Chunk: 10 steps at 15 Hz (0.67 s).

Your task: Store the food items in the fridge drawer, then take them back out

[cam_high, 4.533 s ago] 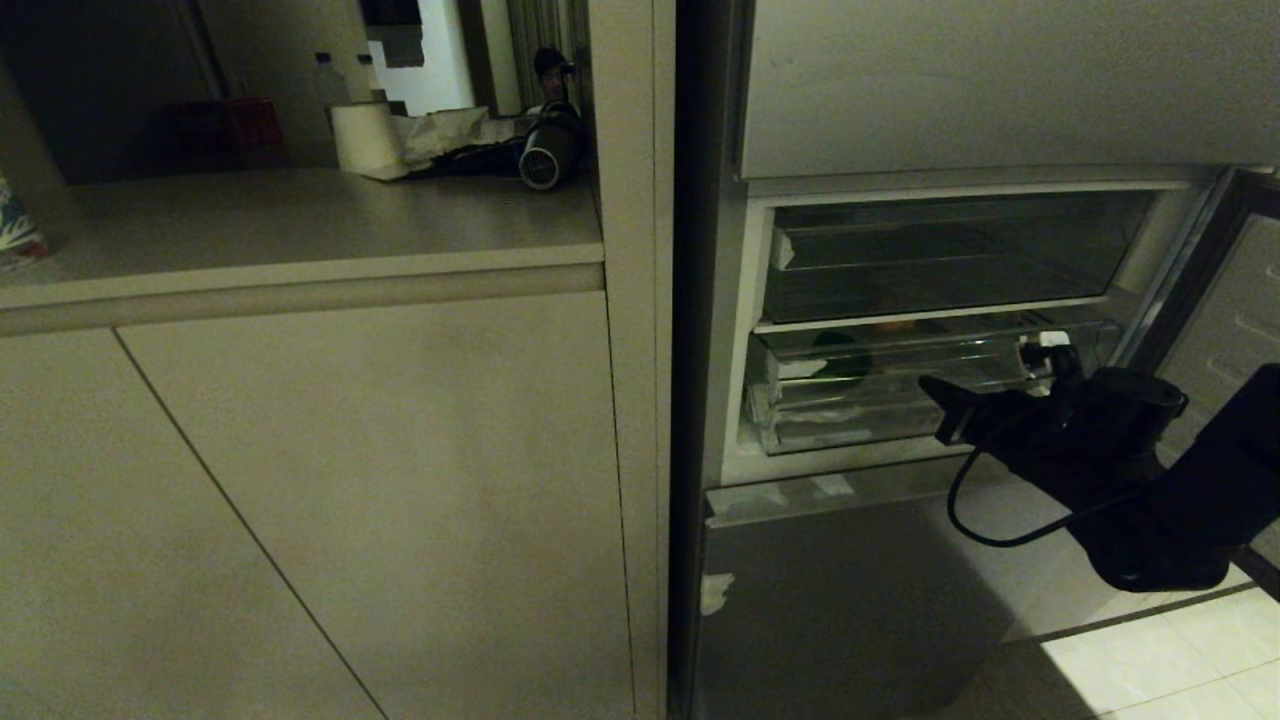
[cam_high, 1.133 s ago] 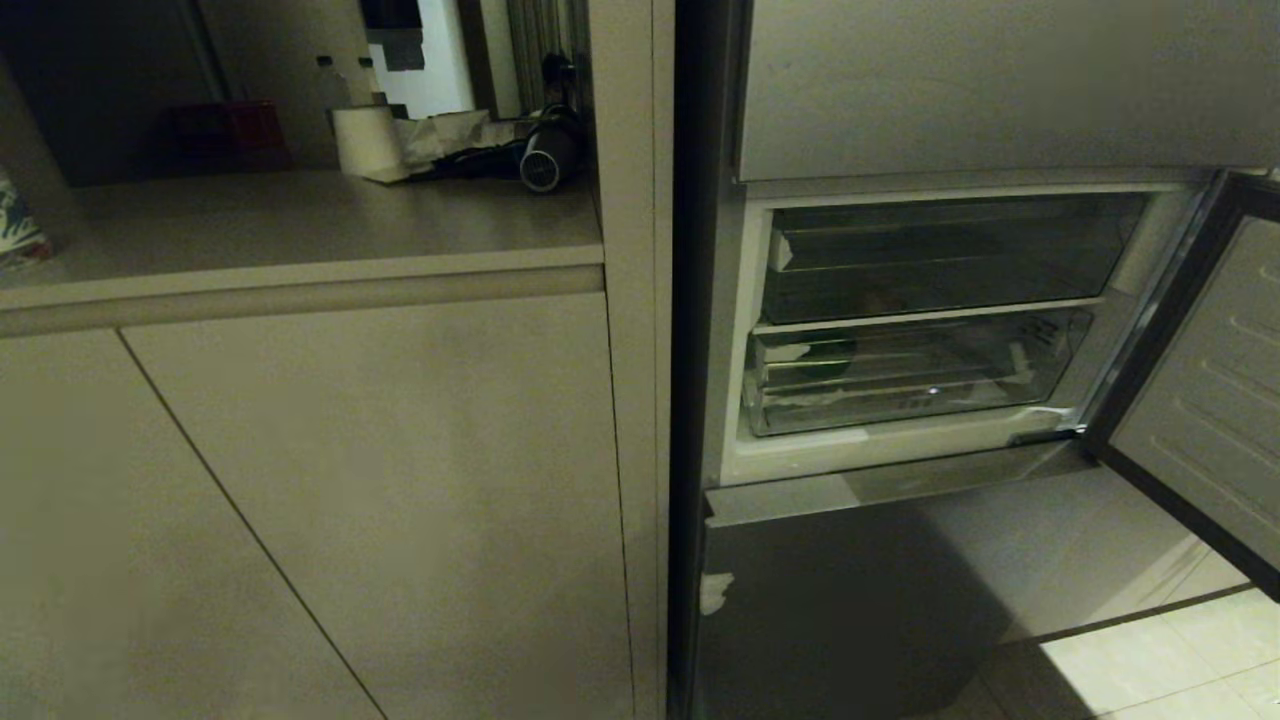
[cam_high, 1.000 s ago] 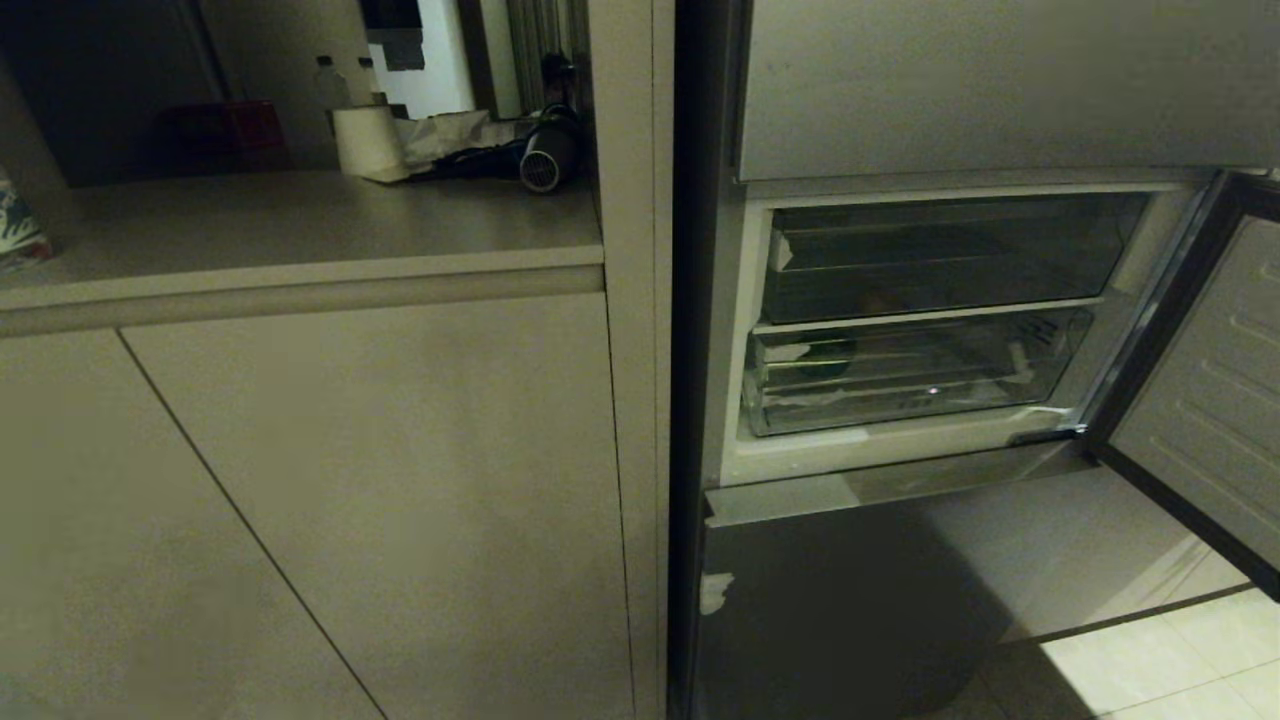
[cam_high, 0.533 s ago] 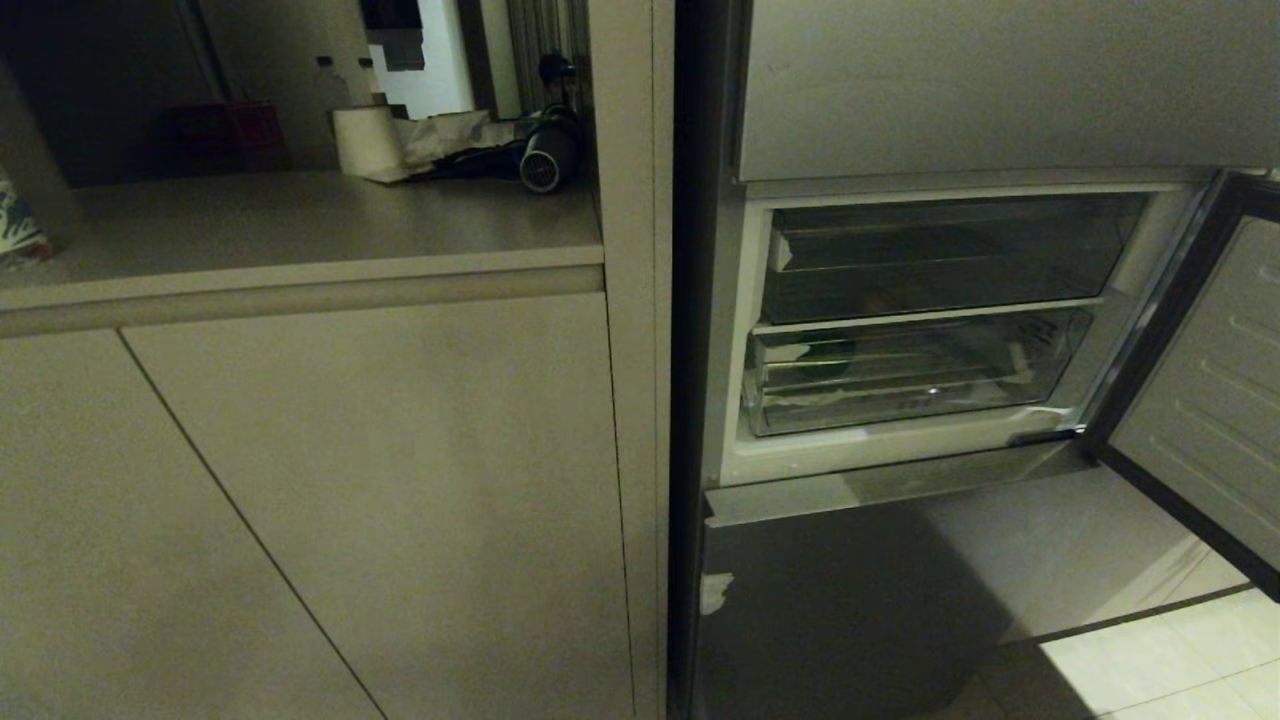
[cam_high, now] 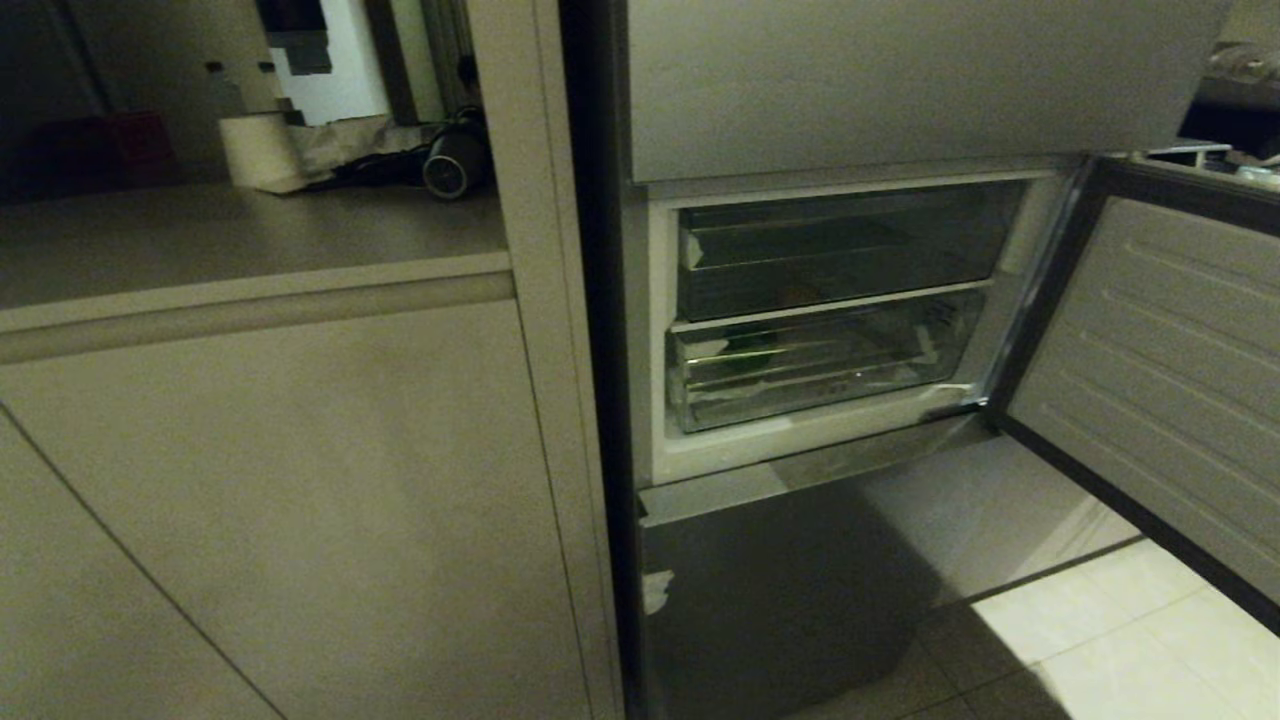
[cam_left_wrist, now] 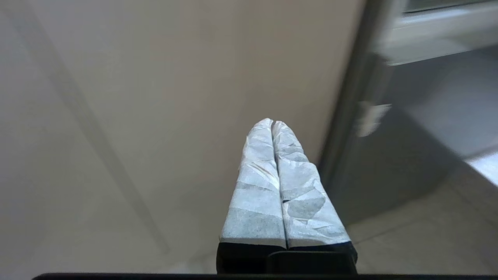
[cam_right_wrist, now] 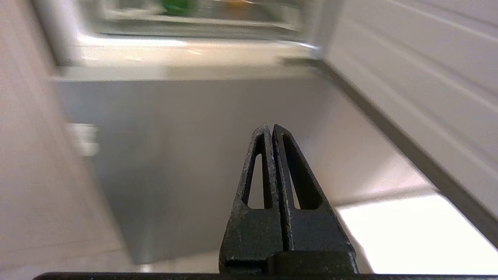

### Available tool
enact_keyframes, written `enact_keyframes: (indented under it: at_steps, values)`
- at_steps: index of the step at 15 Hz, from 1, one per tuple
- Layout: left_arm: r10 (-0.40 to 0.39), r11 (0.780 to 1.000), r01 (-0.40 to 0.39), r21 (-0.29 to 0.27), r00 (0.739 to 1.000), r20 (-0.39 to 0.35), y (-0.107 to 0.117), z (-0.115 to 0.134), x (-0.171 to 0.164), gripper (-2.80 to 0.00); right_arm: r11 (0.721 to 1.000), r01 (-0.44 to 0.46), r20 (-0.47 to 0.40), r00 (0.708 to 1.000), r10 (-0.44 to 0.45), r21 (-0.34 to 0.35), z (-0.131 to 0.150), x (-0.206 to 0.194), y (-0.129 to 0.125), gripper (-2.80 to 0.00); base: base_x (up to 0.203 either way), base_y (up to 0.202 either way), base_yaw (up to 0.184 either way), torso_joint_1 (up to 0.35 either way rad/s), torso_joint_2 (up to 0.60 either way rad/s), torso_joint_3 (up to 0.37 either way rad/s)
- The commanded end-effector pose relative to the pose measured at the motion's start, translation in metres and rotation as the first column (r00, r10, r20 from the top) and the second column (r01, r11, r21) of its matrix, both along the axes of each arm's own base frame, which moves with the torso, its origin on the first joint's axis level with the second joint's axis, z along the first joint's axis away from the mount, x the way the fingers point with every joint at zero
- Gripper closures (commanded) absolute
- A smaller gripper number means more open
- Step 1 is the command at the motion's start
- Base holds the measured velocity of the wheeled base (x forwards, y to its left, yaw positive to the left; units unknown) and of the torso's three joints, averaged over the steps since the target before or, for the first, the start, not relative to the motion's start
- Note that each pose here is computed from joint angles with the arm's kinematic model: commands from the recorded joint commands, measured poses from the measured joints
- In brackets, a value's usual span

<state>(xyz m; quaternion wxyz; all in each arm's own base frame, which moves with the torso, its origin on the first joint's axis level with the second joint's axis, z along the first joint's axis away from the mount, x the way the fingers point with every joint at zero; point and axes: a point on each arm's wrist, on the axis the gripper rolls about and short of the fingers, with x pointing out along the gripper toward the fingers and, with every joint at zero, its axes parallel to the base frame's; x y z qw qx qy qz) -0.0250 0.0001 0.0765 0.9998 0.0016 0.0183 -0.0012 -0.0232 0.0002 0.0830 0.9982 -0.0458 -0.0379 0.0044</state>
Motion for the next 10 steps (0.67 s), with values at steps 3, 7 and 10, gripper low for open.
enact_keyframes:
  at_steps: [3,7,10]
  values:
    - [0.000,1.000,0.000,0.000,1.000,-0.002,0.0000,0.0001,0.0001,0.00,1.000,0.000,-0.031,1.000,0.000,-0.001,-0.0083,0.0026,0.0000,0.00,0.000,0.009,-0.177,0.003,0.00,0.004]
    - [-0.001,1.000,0.001,0.000,1.000,-0.002,0.0000,0.0001,0.0001,0.00,1.000,-0.004,-0.028,1.000,0.004,0.012,-0.0081,0.0025,0.0001,0.00,0.001,0.006,-0.172,0.001,0.00,0.002]
    - [-0.001,1.000,0.001,0.000,1.000,-0.002,0.0000,0.0001,0.0001,0.00,0.998,-0.006,-0.027,1.000,0.008,0.057,-0.0079,0.0025,0.0001,0.00,0.000,0.002,-0.068,0.003,0.00,0.001]
